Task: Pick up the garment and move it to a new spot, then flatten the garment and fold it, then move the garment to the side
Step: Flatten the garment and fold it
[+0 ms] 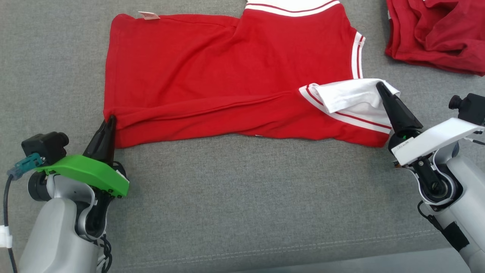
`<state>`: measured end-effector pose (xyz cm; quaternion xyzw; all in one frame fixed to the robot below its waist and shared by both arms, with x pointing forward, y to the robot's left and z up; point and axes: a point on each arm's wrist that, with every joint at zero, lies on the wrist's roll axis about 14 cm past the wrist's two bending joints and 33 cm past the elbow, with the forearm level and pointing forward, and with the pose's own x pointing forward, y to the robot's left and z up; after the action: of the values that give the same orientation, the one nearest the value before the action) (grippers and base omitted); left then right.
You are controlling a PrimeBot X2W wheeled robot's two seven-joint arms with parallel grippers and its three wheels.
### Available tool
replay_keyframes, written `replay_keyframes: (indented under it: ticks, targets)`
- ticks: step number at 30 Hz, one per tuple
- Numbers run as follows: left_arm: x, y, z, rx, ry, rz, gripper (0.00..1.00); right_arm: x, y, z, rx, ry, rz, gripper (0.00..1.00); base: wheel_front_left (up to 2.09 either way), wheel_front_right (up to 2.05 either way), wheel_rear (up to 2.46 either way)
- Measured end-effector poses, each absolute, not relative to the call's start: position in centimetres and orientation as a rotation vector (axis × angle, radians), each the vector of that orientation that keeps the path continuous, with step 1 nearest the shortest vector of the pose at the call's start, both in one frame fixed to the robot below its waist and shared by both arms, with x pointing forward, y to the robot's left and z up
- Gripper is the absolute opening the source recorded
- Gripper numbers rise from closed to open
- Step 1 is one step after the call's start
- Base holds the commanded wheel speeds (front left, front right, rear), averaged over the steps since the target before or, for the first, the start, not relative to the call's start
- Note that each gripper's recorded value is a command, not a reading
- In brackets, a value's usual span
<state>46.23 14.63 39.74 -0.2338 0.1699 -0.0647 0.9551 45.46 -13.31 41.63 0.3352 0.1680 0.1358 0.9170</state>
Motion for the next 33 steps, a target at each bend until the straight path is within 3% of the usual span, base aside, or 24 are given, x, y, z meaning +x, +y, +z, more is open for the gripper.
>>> replay_keyframes:
  ticks: [16,17,18,19,20,21,33]
  targets:
    - [48.3,14.3,39.2,-0.462,0.357,-0.142,0.0,47.1,-12.6,40.6,0.678,0.354,0.276,0.02,0.0,0.0,0.0]
    - [48.4,14.2,39.2,-0.461,0.355,-0.144,0.03,47.2,-12.7,40.6,0.674,0.355,0.275,0.15,0.0,0.0,0.0]
    - [48.6,14.1,39.3,-0.46,0.352,-0.146,0.19,47.3,-12.7,40.5,0.671,0.353,0.271,0.34,0.0,0.0,0.0]
    - [48.7,14.0,39.3,-0.459,0.353,-0.149,0.29,47.4,-12.8,40.4,0.668,0.355,0.269,0.42,0.0,0.0,0.0]
    - [48.7,14.0,39.1,-0.458,0.357,-0.149,0.42,47.5,-12.7,40.4,0.666,0.355,0.269,0.62,0.0,0.0,0.0]
    - [48.7,14.0,39.0,-0.457,0.362,-0.149,1.0,47.6,-12.7,40.5,0.665,0.349,0.27,1.0,0.0,0.0,0.0]
    - [49.0,14.2,40.5,-0.446,0.292,-0.143,1.0,48.1,-12.0,42.0,0.669,0.298,0.279,1.0,0.0,0.0,0.0]
